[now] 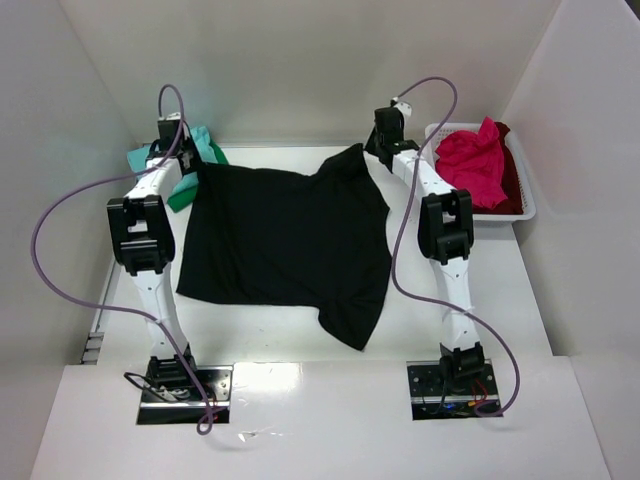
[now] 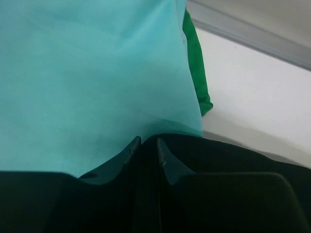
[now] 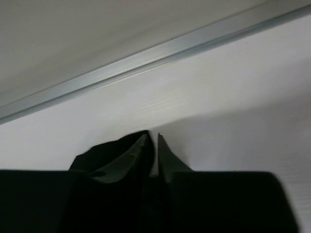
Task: Fold and stack the t-shirts
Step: Flatten out the tshirt
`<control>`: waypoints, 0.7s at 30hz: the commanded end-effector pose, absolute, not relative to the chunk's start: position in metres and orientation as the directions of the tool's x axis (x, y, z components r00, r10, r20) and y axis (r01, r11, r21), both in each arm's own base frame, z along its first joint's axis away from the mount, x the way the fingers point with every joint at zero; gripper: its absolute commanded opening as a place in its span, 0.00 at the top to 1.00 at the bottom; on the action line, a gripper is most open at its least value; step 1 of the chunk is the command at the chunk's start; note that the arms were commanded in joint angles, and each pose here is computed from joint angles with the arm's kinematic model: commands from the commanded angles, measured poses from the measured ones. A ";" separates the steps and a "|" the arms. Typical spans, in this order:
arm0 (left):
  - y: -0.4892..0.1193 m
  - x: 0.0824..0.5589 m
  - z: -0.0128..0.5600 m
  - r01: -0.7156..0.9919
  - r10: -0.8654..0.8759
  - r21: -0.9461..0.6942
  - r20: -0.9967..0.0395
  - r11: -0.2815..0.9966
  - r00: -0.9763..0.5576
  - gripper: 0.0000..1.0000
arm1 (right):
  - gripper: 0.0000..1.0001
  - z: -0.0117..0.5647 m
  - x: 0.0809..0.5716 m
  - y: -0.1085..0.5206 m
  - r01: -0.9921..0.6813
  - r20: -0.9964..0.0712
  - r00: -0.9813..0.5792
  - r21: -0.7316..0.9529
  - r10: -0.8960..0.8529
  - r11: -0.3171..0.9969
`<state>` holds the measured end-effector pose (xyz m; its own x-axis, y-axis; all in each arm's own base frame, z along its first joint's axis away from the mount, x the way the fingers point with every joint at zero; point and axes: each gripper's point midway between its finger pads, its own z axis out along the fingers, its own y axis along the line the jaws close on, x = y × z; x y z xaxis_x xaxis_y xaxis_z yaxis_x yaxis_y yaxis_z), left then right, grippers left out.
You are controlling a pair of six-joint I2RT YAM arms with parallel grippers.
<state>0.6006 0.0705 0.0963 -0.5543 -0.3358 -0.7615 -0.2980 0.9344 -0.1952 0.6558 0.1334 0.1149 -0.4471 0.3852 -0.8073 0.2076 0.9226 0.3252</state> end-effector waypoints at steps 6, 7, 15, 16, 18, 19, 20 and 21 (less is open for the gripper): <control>0.090 0.609 0.162 -0.287 -0.318 -0.198 -0.825 0.937 -0.468 0.06 | 0.03 0.176 0.662 0.121 0.190 -0.849 -0.380 0.317 0.367 0.929; 0.092 0.607 0.166 -0.294 -0.317 -0.194 -0.827 0.936 -0.463 0.00 | 0.00 0.173 0.657 0.119 0.192 -0.846 -0.397 0.302 0.356 0.934; 0.072 0.500 0.173 -0.360 -0.401 -0.228 -0.740 0.905 -0.540 0.00 | 0.00 0.169 0.540 0.113 0.218 -0.750 -0.486 0.394 0.449 0.893; 0.070 0.492 0.158 -0.377 -0.419 -0.231 -0.713 0.897 -0.562 0.00 | 0.00 0.147 0.530 0.111 0.237 -0.729 -0.523 0.373 0.442 0.897; 0.061 0.462 0.146 -0.393 -0.448 -0.243 -0.664 0.887 -0.600 0.00 | 0.00 0.142 0.497 0.112 0.252 -0.680 -0.555 0.412 0.480 0.876; 0.058 0.453 0.139 -0.394 -0.451 -0.242 -0.644 0.887 -0.619 0.00 | 0.00 0.140 0.488 0.113 0.256 -0.664 -0.563 0.425 0.491 0.868; 0.055 0.442 0.138 -0.405 -0.462 -0.244 -0.627 0.881 -0.627 0.00 | 0.00 0.148 0.476 0.114 0.251 -0.657 -0.564 0.441 0.501 0.862; 0.052 0.434 0.134 -0.404 -0.465 -0.246 -0.609 0.881 -0.642 0.00 | 0.00 0.132 0.460 0.115 0.272 -0.629 -0.593 0.431 0.502 0.861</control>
